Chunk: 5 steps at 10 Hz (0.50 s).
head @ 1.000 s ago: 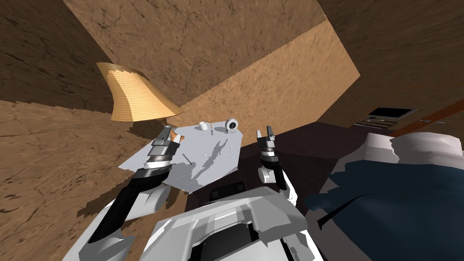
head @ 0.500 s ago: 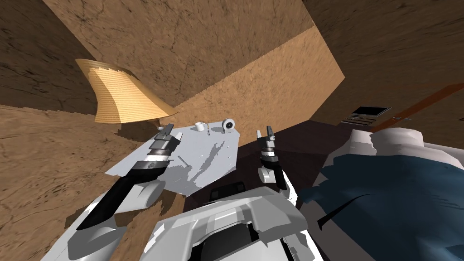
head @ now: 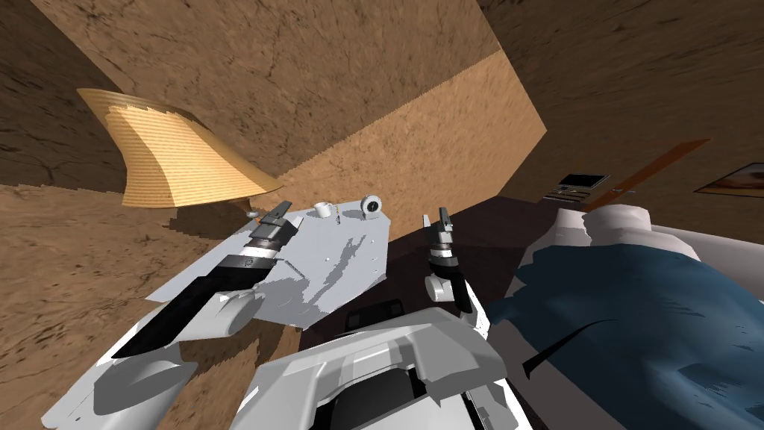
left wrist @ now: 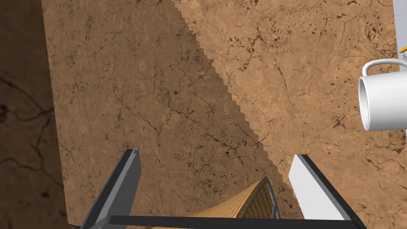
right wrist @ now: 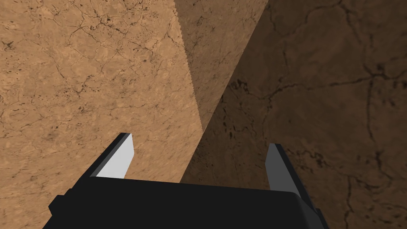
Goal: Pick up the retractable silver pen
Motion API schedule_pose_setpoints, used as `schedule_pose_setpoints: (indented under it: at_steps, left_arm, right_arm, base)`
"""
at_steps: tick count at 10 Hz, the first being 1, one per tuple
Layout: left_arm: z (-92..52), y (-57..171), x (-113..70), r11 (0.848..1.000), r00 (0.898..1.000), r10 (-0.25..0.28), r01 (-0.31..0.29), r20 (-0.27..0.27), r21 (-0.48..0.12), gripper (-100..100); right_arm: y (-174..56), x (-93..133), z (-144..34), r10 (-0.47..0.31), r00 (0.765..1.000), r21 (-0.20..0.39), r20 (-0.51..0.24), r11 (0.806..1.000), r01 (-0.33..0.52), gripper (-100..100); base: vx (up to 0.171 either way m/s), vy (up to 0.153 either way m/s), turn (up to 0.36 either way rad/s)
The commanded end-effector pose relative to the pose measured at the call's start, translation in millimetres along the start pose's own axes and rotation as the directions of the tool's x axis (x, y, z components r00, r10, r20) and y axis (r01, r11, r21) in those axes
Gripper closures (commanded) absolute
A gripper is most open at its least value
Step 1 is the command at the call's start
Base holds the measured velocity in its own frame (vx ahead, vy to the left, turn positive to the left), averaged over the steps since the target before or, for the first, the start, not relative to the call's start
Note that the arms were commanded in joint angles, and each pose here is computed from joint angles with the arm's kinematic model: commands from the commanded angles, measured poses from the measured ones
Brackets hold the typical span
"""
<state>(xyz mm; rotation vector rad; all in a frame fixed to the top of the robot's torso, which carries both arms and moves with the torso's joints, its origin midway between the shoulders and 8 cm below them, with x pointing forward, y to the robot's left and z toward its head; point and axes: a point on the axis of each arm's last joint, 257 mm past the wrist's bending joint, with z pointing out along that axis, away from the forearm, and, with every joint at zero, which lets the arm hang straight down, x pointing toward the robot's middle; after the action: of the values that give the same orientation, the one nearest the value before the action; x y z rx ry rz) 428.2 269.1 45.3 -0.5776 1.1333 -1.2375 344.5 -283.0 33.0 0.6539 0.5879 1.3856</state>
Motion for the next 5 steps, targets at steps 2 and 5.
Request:
schedule_pose_setpoints:
  at_steps: [2,5]
  left_arm:
    - [7.6,10,-1.0,0.998,0.999,0.007,-0.008,-0.034,-0.054,-100]
    - [20.5,18,-4.1,0.993,0.996,0.013,-0.022,-0.084,-0.116,-100]
  right_arm:
    - [0,0,0.0,0.000,1.000,0.000,0.000,1.000,0.000,0]
    - [0,0,0.0,0.000,1.000,0.000,0.000,1.000,0.000,0]
  base:
    - [-0.003,-0.004,-0.113]
    - [-0.001,-0.002,-0.134]
